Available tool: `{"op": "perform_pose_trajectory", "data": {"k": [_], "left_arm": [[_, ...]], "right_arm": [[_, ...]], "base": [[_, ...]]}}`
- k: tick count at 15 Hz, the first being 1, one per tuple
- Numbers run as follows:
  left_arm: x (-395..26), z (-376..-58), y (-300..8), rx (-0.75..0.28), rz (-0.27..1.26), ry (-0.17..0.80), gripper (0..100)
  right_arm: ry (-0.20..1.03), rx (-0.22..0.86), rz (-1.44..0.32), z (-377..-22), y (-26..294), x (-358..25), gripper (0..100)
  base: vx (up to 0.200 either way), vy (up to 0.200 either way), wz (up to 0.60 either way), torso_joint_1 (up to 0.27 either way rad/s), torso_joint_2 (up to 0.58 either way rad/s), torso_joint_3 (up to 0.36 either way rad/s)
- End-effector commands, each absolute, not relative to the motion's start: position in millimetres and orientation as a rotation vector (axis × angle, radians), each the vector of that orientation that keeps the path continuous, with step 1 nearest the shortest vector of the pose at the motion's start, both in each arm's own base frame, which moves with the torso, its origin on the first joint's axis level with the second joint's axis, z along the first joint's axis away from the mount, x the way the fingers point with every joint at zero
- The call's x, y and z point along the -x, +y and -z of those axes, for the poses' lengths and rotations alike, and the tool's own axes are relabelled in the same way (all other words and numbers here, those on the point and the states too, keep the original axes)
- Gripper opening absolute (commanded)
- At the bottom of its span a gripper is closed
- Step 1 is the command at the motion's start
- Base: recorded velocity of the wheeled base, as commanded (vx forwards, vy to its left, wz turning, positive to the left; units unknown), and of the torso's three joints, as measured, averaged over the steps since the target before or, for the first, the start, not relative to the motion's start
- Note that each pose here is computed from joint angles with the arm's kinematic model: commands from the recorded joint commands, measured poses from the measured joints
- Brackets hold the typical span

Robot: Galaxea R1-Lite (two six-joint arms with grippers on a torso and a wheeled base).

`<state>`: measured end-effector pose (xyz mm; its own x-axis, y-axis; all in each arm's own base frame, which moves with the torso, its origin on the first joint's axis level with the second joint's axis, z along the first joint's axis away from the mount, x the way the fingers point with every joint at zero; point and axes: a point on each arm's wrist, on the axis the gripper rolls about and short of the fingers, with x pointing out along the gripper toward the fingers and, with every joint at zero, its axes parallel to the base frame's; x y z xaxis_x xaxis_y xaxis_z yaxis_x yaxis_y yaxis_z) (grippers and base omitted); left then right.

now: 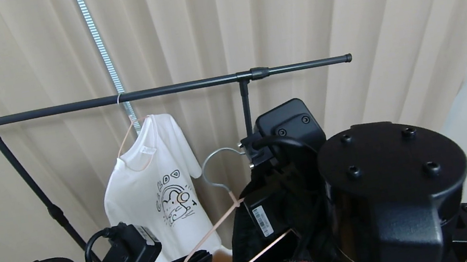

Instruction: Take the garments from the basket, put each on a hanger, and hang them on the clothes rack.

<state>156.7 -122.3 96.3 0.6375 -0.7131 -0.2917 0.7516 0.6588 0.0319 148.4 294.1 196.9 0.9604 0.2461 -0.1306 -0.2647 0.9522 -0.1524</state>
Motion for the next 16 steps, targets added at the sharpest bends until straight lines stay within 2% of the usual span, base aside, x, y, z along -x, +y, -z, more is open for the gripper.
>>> {"op": "perform_pose_trajectory", "data": {"k": [1, 9, 10, 16], "left_arm": [[-156, -95, -122, -0.156, 0.84, 0.27, 0], [-155, -97, -122, -0.153, 0.843, 0.254, 0], [-155, -97, -122, -0.153, 0.845, 0.251, 0], [-153, -97, -122, -0.153, 0.849, 0.251, 0]], "right_arm": [[0.11, 0.165, -0.242, -198, 292, -154, 0], [0.103, 0.154, -0.229, -203, 288, -157, 0], [0.102, 0.151, -0.221, -204, 286, -158, 100], [0.096, 0.139, -0.189, -209, 278, -166, 100]], "base": [[0.0, 0.0, 0.0, 0.0, 0.0, 0.0], [0.0, 0.0, 0.0, 0.0, 0.0, 0.0], [0.0, 0.0, 0.0, 0.0, 0.0, 0.0], [0.0, 0.0, 0.0, 0.0, 0.0, 0.0]]}}
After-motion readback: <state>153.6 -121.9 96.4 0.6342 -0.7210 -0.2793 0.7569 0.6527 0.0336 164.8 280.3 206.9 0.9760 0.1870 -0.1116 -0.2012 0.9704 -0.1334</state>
